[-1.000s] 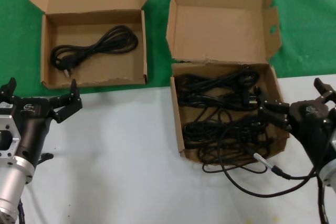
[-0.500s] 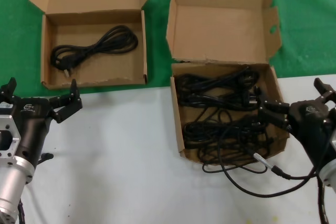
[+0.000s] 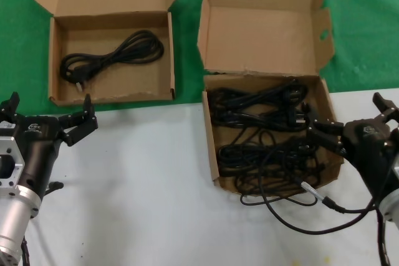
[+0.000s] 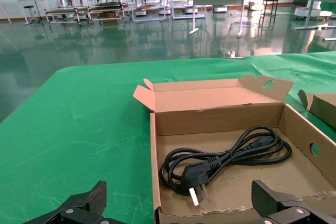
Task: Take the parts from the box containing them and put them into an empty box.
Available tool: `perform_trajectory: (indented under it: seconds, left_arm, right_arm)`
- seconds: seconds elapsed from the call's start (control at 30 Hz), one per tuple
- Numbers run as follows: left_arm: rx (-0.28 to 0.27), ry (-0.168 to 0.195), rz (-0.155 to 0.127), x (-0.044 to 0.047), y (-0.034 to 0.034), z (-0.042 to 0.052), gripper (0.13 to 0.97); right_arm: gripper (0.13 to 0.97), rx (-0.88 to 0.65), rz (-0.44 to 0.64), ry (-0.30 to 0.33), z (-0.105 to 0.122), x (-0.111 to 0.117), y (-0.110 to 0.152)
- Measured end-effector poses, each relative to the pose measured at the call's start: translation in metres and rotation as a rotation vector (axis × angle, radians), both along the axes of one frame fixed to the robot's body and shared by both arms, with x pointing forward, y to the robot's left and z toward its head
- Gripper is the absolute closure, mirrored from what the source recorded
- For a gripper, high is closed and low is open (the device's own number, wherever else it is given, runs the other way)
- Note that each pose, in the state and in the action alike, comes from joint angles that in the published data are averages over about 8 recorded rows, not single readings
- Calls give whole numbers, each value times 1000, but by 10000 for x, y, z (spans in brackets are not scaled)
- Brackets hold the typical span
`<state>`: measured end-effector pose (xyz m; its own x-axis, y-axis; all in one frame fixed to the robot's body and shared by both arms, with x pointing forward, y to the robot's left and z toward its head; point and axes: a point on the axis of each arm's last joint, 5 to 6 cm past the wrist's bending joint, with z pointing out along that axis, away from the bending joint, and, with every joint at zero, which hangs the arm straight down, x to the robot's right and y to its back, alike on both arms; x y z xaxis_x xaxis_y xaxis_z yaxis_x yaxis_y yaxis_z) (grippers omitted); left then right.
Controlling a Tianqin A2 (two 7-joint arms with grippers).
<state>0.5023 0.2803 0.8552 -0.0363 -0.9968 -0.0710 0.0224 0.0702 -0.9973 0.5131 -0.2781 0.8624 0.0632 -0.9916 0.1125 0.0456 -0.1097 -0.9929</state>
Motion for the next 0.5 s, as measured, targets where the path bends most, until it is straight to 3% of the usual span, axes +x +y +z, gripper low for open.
perform_trajectory:
  seconds: [0.5]
  left_arm:
    - [0,0,0,0,0,0,132]
  right_arm:
    - [130,0,0,0,0,0,0]
